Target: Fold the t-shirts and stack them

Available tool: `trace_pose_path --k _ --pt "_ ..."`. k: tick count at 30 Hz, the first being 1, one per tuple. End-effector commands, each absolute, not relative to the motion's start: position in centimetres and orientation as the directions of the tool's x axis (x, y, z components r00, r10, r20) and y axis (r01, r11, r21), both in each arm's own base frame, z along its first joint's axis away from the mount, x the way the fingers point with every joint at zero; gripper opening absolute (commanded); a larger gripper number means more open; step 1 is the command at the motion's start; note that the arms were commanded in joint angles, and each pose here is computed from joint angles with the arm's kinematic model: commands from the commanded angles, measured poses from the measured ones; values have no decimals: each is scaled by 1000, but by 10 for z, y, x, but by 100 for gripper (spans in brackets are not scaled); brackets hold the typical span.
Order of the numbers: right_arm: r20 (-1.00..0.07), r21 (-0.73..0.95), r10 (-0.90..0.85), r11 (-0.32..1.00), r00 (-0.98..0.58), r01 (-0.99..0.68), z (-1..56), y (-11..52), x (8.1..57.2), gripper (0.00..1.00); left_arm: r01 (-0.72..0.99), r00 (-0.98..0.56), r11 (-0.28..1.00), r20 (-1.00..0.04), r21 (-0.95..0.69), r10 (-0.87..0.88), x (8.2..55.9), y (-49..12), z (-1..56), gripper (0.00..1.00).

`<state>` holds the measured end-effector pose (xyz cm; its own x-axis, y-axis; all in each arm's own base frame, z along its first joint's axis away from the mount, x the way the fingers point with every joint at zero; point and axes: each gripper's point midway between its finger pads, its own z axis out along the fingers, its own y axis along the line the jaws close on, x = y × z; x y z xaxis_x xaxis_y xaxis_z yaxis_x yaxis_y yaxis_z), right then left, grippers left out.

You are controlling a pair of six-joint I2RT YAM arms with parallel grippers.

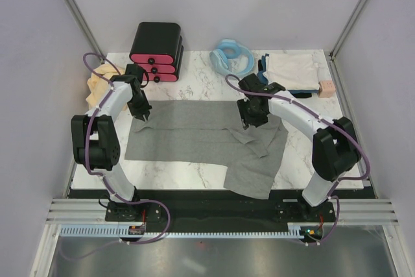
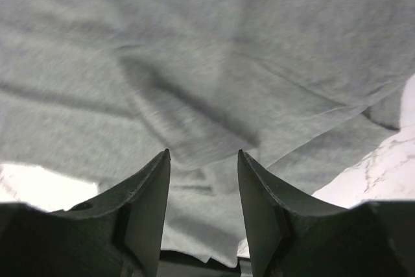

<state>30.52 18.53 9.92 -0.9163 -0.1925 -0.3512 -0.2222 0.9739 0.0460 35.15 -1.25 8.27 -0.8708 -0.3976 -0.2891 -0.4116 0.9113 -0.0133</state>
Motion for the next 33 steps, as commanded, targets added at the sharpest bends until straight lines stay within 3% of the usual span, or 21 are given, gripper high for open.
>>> trace_pose_path --k 1,13,18,33 --pt "-318 -36 -189 982 -929 -188 63 164 322 53 -373 -868 927 -335 -46 -366 354 -15 98 18" --pt "-206 -87 -230 972 -951 -217 29 147 298 50 -374 -869 927 -335 -39 -365 348 -14 97 18" --pt "-233 4 -233 971 -944 -240 51 156 284 51 -376 -871 926 -327 -41 -368 351 -15 95 18" --pt "-184 151 -295 934 -938 -323 66 207 256 50 -380 -872 925 -321 -29 -369 354 -13 90 18"
